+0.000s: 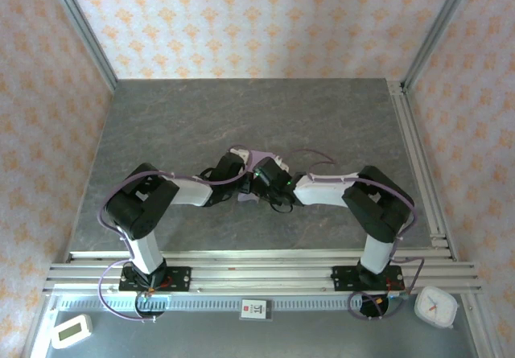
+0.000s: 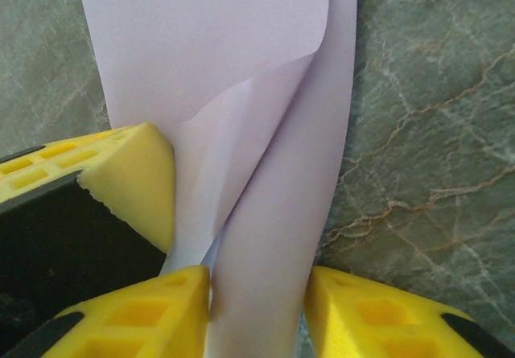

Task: Fold a paper plane with a square sheet of paper (pick it up from the middle)
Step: Turn over the paper at the center of the table.

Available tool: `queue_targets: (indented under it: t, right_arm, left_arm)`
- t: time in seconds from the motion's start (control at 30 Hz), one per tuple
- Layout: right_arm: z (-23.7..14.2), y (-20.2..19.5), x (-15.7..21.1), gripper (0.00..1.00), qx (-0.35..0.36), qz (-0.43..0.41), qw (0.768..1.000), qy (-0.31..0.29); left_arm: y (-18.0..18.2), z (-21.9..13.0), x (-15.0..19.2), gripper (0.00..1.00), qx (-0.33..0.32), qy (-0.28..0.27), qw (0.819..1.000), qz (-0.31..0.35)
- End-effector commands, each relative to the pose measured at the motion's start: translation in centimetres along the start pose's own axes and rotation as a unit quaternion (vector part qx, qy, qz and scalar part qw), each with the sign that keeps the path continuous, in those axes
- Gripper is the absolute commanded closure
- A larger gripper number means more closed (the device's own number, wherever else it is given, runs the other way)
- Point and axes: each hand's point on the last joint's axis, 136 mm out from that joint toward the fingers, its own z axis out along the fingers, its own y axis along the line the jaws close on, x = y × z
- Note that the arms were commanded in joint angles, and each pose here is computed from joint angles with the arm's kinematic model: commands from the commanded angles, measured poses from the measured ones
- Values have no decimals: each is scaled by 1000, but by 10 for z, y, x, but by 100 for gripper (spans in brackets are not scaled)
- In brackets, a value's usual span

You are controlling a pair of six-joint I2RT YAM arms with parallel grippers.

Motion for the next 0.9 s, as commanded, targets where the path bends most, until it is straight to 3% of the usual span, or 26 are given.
queue_targets:
  t: [0.0, 0.5, 0.87]
  right_arm:
    - [-11, 18, -1, 55, -56, 9, 998, -19]
    - [-29, 23, -34, 61, -200, 64, 975, -68]
    - [-9, 15, -43, 62, -203, 96, 973, -54]
  left_arm:
    - [12, 6, 50, 100, -18, 80, 997, -5]
    - [11, 7, 54, 100, -14, 86, 996, -5]
    - [11, 6, 54, 100, -13, 87, 996, -6]
